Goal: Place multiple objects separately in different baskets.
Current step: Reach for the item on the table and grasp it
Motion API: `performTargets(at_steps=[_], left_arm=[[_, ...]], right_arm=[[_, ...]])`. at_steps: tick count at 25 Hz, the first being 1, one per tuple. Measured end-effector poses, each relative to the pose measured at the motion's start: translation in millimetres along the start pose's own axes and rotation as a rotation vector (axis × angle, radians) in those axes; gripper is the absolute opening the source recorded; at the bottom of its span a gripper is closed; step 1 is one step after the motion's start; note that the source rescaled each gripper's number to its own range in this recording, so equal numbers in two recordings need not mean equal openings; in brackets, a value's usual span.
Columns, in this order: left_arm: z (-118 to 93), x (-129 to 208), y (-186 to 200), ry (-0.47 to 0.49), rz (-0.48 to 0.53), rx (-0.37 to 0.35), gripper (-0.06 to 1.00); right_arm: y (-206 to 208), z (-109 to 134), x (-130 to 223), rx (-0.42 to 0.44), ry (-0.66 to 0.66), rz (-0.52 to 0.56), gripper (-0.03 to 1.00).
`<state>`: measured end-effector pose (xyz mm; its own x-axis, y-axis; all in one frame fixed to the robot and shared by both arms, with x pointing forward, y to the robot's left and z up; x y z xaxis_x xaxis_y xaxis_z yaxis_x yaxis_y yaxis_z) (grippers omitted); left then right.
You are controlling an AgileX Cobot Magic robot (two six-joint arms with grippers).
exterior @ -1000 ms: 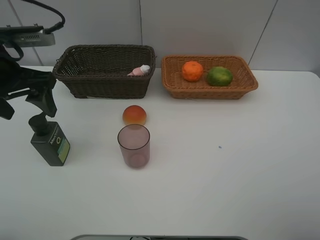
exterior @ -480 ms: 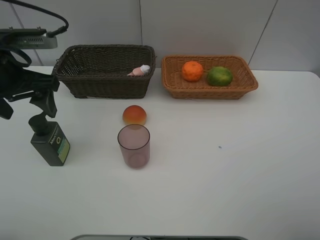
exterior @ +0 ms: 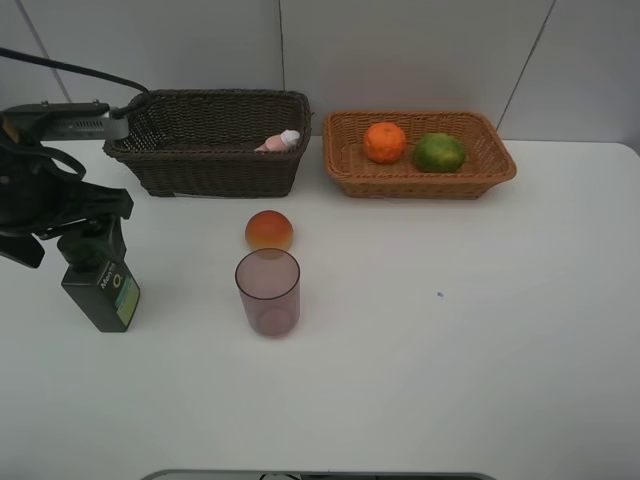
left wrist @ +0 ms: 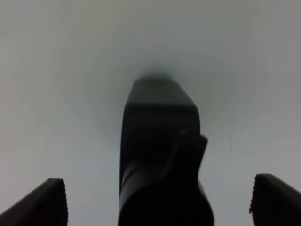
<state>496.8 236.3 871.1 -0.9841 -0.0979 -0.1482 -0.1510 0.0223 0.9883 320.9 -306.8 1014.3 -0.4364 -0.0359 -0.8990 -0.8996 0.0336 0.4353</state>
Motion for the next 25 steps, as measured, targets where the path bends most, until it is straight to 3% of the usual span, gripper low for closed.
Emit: performTargets(at_steps=[20,25], left_arm=[[-6.8,-10.4,-43.0,0.008,0.020,0.004,0.99],[-7.5,-11.4,-44.9,-0.033,0.017,0.007,0.99]], right_arm=[[0.0,0.0,0.0,0.000,0.000,0.000,0.89],[0.0,0.0,0.0,0.000,0.000,0.000,0.89]])
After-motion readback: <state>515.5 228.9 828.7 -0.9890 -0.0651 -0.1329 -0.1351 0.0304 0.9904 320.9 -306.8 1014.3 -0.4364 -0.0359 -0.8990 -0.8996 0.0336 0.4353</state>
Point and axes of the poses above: a point on each arm's last joint axis where the gripper is mounted, y pointing back along that axis away from the gripper, z along the wrist's bending axis when the last joint is at zero, x = y × z, the point moved 10 cm from there along -y, pointing out along that axis toward the gripper, and after that the axes turned 2 degrees about y, right-handed, at the moved point
